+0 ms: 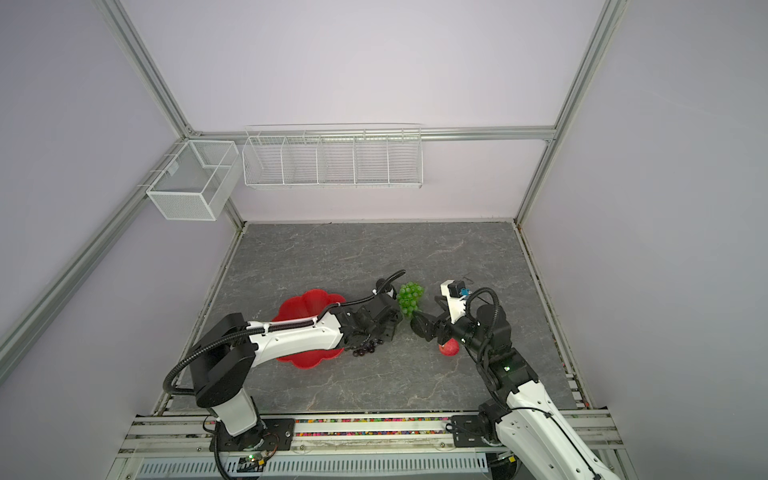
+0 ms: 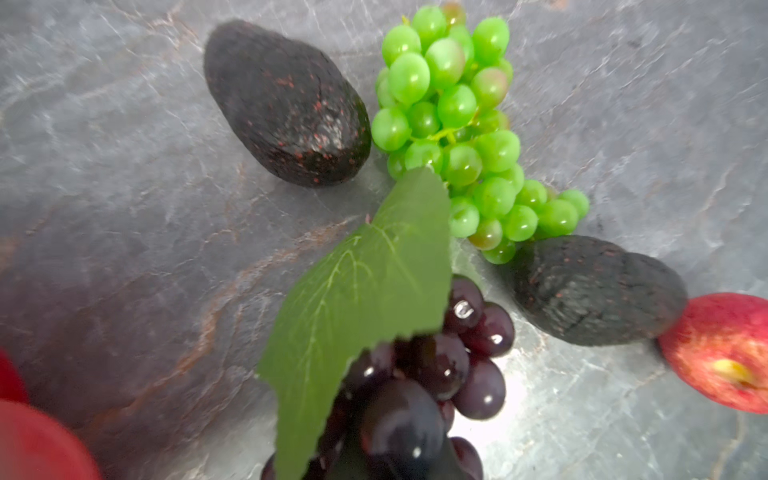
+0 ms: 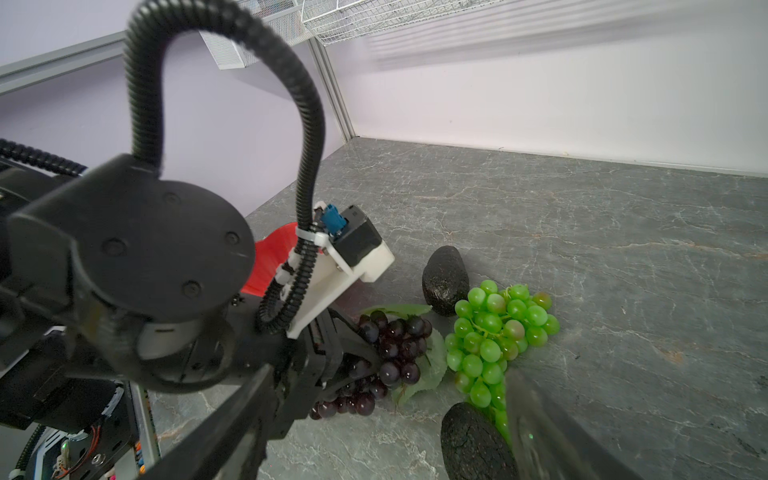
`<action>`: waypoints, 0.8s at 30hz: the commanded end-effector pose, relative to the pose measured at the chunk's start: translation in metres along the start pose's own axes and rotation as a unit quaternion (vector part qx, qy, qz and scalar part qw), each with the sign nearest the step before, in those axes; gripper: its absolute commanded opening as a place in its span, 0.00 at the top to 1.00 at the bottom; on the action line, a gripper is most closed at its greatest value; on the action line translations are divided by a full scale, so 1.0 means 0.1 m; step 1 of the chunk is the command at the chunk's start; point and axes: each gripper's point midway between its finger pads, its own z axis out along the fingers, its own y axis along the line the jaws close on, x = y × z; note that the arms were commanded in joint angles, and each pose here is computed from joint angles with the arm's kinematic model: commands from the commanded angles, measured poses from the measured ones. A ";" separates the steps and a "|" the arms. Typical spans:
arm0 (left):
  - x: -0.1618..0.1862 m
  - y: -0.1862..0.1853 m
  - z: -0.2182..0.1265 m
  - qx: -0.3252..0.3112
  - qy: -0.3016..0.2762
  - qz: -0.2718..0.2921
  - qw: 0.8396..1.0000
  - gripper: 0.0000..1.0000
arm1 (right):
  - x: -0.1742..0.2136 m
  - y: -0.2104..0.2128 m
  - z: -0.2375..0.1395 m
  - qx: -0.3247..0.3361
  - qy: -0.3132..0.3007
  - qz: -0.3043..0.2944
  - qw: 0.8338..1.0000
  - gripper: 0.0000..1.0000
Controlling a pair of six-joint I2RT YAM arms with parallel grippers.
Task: Place and organize the fake fruits in the fruit bowl
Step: 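Lift the purple grapes with the left gripper and carry them over the red bowl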
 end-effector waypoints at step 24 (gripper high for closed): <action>-0.42 1.23 -2.01 -0.085 -0.227 -0.103 0.965 1.00 | 0.25 0.94 0.22 -0.172 0.047 -0.106 0.978 0.12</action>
